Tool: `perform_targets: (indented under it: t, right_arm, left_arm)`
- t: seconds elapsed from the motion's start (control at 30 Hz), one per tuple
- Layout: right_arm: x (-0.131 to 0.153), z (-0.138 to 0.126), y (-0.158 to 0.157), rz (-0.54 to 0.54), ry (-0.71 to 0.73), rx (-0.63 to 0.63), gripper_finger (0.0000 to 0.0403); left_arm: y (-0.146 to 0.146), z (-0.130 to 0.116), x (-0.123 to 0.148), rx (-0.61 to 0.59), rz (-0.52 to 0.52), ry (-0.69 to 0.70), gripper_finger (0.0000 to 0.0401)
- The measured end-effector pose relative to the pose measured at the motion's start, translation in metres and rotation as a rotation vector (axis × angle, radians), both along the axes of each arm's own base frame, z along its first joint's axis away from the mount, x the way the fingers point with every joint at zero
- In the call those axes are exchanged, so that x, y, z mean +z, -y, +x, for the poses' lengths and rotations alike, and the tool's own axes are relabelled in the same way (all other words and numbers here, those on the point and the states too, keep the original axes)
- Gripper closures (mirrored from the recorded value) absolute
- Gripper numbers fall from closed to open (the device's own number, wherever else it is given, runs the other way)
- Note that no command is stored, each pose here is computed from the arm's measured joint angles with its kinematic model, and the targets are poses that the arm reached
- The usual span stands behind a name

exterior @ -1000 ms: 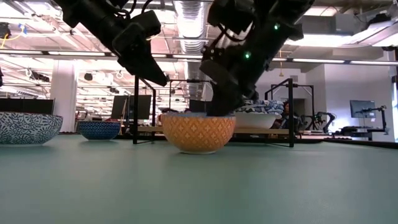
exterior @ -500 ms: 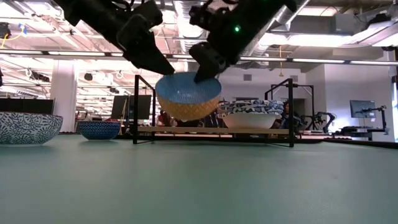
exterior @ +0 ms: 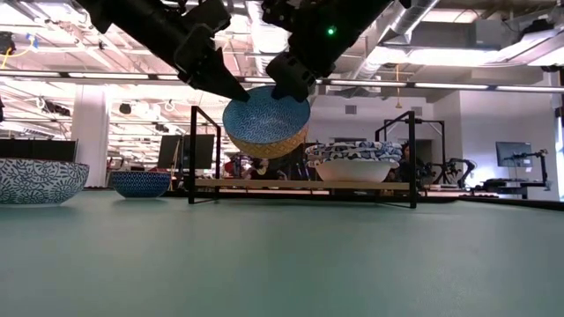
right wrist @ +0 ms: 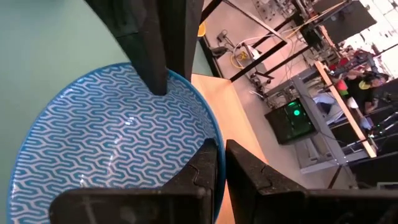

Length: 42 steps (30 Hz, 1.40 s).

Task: Place and stack bowls onto a shelf
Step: Put the blue patterned bowl on the shelf

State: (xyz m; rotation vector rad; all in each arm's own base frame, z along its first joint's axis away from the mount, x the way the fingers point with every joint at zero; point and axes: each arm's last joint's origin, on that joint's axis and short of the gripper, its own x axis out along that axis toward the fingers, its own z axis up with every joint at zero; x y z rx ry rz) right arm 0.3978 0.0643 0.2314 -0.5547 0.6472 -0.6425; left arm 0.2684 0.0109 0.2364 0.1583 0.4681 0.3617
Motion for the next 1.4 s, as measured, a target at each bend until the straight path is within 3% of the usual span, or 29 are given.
perform_targets:
  t: [0.13,0.3,0.63,0.8,0.97,1.1,1.4]
  right_arm:
    - [0.002,0.001,-0.004,-0.016,0.005,0.017,0.0356]
    - [0.014,0.004,-0.010,-0.032,0.009,0.045,0.0356]
    - [0.020,0.008,-0.012,-0.027,0.029,0.109,0.0378]
    - [0.016,0.004,-0.014,-0.018,0.001,0.090,0.0380]
    - [0.001,-0.008,-0.009,0.090,-0.051,-0.012,0.0330]
    - [-0.010,-0.023,-0.002,0.259,-0.099,-0.127,0.0300]
    - [0.011,-0.067,0.014,0.488,-0.062,-0.444,0.0270]
  left_arm:
    - [0.000,0.000,0.001,-0.004,0.027,0.004,0.0395]
    - [-0.003,0.001,0.002,-0.001,0.043,0.005,0.0392]
    - [-0.003,0.005,0.011,-0.035,0.097,0.085,0.0287]
    - [-0.003,0.004,0.008,-0.055,0.119,0.042,0.0265]
    - [-0.003,0.002,0.004,-0.040,0.090,0.003,0.0265]
    - [-0.003,0.001,0.002,-0.032,0.074,-0.005,0.0264]
    - [-0.003,0.001,0.002,-0.022,0.051,0.002,0.0264]
